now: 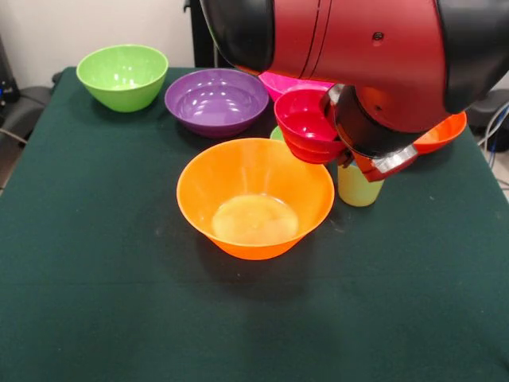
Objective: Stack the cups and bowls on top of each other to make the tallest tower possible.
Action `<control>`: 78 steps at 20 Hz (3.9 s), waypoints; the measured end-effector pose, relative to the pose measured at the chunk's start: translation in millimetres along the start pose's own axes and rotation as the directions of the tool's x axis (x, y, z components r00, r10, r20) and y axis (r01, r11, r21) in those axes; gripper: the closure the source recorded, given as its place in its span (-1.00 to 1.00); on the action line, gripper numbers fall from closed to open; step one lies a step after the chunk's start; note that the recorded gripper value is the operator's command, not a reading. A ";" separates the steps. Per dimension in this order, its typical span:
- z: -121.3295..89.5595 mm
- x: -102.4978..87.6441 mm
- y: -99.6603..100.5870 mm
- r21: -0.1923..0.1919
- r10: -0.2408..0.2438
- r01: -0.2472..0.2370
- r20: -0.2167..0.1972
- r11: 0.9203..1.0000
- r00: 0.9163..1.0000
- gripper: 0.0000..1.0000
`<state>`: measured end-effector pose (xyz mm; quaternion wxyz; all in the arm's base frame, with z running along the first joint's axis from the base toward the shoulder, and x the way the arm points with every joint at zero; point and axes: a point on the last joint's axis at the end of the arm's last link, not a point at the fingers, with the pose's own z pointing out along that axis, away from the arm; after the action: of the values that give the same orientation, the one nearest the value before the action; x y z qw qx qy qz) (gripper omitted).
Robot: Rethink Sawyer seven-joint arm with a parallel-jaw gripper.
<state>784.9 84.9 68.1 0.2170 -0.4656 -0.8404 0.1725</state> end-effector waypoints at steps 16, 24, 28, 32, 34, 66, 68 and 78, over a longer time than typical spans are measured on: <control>-32.0 -12.8 -7.1 -0.101 0.029 -0.021 0.085 0.995 0.996 1.00; -41.4 -15.0 -5.7 -0.124 0.035 -0.023 0.093 0.992 0.995 1.00; -48.3 -13.7 -3.0 -0.148 0.033 -0.021 0.081 0.989 0.996 1.00; -52.1 -13.9 1.1 -0.171 0.032 -0.020 0.069 0.985 0.997 1.00; -53.0 -14.9 3.1 -0.182 0.032 -0.020 0.061 0.983 0.998 1.00; -61.7 18.5 24.9 -0.234 0.029 -0.032 -0.017 0.972 0.999 1.00; -62.1 23.9 25.7 -0.231 0.034 -0.039 -0.027 0.972 0.999 1.00; -58.3 50.2 22.6 -0.184 0.057 -0.066 -0.056 0.981 0.997 1.00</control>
<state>807.8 144.5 116.5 0.1883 -0.5136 -0.8324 0.0883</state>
